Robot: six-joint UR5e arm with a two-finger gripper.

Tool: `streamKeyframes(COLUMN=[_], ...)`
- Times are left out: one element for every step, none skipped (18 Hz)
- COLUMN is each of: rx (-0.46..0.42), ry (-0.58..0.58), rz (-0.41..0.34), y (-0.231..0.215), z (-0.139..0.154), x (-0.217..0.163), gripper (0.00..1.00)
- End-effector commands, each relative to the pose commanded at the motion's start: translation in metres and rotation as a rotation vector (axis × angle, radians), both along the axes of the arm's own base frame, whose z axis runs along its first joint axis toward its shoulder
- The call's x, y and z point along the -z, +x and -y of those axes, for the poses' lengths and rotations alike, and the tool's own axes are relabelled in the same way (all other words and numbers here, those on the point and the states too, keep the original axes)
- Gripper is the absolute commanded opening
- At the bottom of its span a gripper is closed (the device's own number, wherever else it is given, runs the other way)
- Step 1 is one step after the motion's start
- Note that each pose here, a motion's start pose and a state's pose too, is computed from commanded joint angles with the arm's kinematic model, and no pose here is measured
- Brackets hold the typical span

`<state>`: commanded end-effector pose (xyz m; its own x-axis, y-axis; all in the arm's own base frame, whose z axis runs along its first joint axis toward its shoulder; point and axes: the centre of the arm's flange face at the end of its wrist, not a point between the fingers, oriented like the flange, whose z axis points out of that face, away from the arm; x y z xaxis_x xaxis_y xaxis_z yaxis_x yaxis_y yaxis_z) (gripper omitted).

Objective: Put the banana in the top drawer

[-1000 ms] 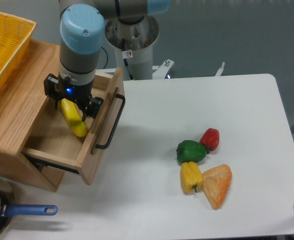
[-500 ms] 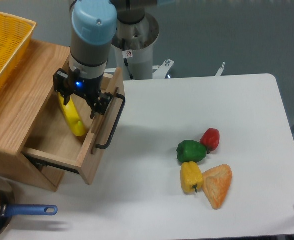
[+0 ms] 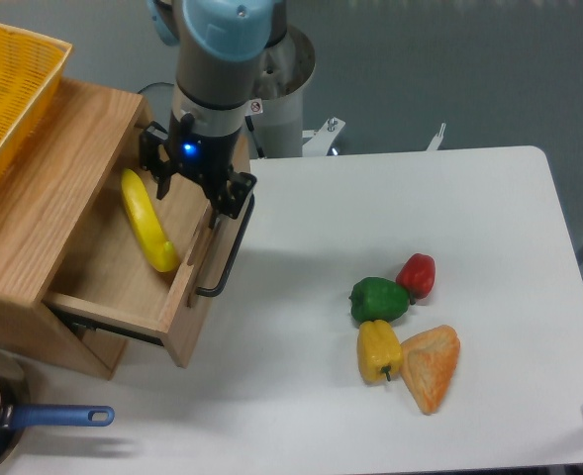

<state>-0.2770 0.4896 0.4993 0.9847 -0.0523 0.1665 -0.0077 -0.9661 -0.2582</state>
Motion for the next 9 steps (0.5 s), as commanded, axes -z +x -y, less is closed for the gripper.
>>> streamKeyframes(rx=[0.011,0.038,0.087,0.109,0.118,0.133,0.15,0.159,0.167], ry=[0.0,-0.008,-0.039,-0.047,-0.051,-0.05,-0.047,-0.047,-0.048], rz=[-0.003,-0.015,-0.062,-0.079,-0.09,-0.098,-0.103,-0.106,-0.108], y=[-0.001,-0.006,-0.023,-0.027,-0.036,-0.042,-0.048,-0.055,-0.062], z=[0.001,0.005,0.016,0.019,0.025,0.03,0.033,0.038,0.044], x=[0.001,0.004,0.008,0.009,0.009,0.009,0.01,0.012,0.014], gripper=[0.79,0.79,0.79,0.79,0.79,0.79,0.79,0.79,0.8])
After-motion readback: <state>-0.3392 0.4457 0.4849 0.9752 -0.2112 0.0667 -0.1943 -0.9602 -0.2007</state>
